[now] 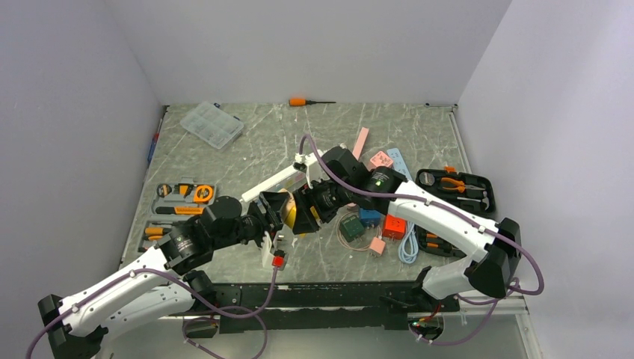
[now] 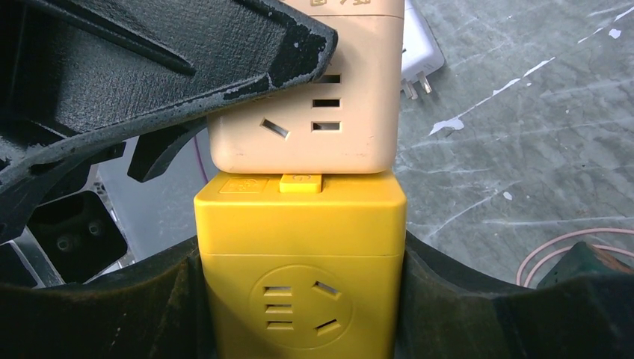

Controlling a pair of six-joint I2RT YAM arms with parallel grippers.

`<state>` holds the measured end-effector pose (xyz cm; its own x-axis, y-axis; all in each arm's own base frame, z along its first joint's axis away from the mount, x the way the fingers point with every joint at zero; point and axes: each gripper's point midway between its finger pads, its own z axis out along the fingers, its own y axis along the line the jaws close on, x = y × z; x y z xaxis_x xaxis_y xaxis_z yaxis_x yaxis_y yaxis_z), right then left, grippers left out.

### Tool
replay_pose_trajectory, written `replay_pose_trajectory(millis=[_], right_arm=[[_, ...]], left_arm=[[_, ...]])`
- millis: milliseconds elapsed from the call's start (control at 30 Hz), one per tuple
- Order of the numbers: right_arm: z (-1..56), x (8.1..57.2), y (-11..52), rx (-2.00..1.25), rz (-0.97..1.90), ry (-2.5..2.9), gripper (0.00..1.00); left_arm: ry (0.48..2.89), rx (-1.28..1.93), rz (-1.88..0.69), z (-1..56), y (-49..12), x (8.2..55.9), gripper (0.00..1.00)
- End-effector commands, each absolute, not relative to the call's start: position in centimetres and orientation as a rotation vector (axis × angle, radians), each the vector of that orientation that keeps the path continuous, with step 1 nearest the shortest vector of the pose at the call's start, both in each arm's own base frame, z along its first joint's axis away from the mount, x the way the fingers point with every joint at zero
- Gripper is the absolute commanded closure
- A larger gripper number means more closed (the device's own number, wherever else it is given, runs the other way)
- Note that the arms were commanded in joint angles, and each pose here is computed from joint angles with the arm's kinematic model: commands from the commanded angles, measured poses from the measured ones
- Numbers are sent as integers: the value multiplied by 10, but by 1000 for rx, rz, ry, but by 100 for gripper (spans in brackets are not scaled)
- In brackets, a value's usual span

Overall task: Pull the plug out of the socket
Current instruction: Remove the plug from the socket.

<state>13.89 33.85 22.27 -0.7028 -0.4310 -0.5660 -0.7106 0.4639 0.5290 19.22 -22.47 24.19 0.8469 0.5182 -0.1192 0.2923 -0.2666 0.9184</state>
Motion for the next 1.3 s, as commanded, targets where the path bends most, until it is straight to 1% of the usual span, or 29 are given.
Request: replay_pose_trajectory(millis=[0,433,967,1267], right_arm=[[247,131,338,-965,1177,2275,100],[258,112,305,-971,1122,2322,100],[231,75,248,-893,1052,2483,100],[223,61,233,-860,1045,2560,100]], left_arm=[[618,1782,305,265,-224,202,100],[629,1825,401,242,-217,212,100],[722,1964,491,205,-210,231,100],[722,2101,635,173,-193,243,100]])
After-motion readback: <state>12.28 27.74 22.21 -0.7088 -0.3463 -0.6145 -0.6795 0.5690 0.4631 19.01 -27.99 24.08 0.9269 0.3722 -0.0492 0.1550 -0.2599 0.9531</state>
